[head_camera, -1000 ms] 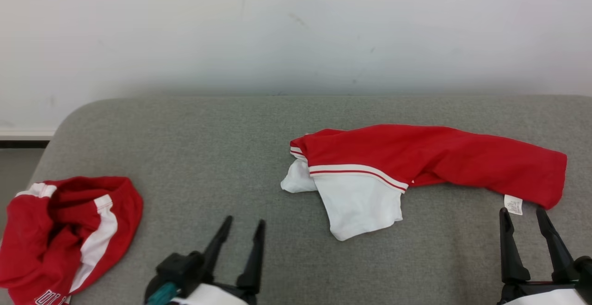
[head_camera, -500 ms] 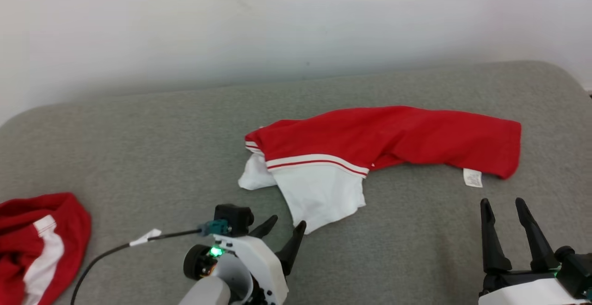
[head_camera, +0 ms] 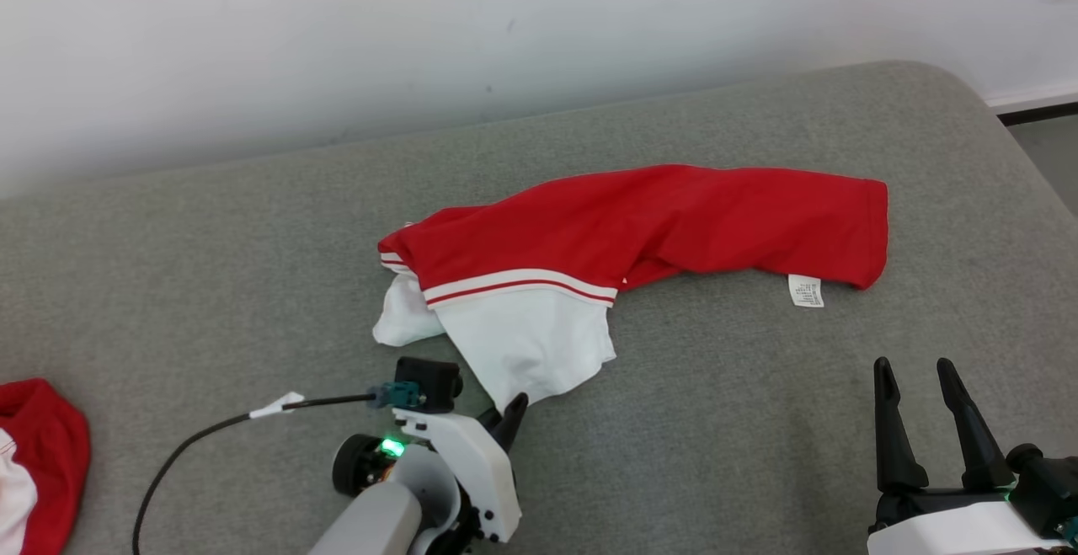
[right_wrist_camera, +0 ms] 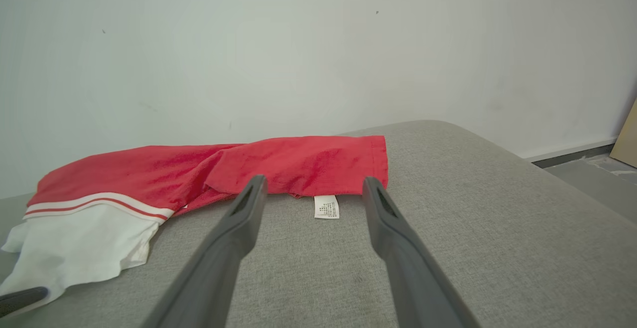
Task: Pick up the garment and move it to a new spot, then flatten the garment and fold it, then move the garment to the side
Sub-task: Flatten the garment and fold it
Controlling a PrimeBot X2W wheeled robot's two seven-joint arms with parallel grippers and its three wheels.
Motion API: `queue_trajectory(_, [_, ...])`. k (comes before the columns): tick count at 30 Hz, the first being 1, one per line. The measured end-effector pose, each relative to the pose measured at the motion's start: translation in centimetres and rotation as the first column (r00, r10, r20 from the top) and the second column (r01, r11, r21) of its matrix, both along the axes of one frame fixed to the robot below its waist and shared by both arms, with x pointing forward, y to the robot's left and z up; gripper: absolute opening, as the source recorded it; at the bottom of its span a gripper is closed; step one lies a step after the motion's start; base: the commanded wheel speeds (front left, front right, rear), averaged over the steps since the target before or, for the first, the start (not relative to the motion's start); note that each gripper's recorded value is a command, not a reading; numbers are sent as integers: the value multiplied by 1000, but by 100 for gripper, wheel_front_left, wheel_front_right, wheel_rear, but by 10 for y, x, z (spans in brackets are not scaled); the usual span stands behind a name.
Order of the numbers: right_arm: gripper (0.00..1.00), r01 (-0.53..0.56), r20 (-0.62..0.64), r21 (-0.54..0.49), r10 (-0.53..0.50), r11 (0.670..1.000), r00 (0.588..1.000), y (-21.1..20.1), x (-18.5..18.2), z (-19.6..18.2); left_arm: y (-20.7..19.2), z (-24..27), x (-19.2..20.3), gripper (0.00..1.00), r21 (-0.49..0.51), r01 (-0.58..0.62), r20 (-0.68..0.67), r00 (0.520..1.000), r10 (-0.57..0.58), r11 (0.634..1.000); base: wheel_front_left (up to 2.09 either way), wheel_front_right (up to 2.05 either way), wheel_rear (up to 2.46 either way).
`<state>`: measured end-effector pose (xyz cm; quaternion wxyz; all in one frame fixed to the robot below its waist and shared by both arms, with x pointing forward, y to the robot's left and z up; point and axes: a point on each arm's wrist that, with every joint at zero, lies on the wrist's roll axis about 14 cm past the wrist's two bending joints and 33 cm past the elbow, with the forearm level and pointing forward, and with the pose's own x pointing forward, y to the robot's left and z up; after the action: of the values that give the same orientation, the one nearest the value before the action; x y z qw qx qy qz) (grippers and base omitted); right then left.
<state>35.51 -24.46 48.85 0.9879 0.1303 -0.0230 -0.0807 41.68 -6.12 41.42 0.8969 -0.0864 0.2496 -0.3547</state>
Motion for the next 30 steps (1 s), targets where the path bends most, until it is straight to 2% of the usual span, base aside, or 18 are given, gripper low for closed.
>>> queue_trajectory(4, [100, -14, 6, 4, 14, 1000, 1000, 5, 3, 1, -5, 14, -3, 0, -25, 19, 46, 999, -18, 1000, 0, 0, 0])
queue_trajectory(9, [100, -47, 19, 10, 47, 999, 999, 15, 9, 4, -13, 69, 0, 0, -154, 29, 177, 984, -2, 988, 0, 0, 0])
queue_trajectory(14, [100, -75, 30, 15, 74, 997, 997, 25, 9, 6, -3, 145, 6, 0, -274, 35, 351, 934, 66, 961, 0, 0, 0])
queue_trajectory(19, [100, -86, 43, 15, 86, 996, 995, 29, 9, 10, 25, 203, 14, 0, -349, -2, 438, 884, 165, 937, 0, 0, 0])
queue_trajectory(21, [100, -87, 42, 14, 87, 996, 995, 29, 9, 10, 36, 209, 19, 0, -332, -19, 441, 881, 173, 943, 0, 0, 0])
queue_trajectory(25, [100, -87, 32, 14, 87, 996, 996, 28, 9, 7, 62, 210, 49, 0, -319, -84, 362, 910, 203, 944, 0, 0, 0])
queue_trajectory(28, [100, -92, 25, 13, 91, 996, 996, 29, 10, 5, 89, 203, 84, 0, -274, -162, 307, 920, 246, 948, 0, 0, 0])
queue_trajectory(30, [100, -82, 22, 19, 82, 996, 996, 26, 11, 4, 108, 189, 106, 0, -195, -209, 292, 920, 260, 958, 0, 0, 0])
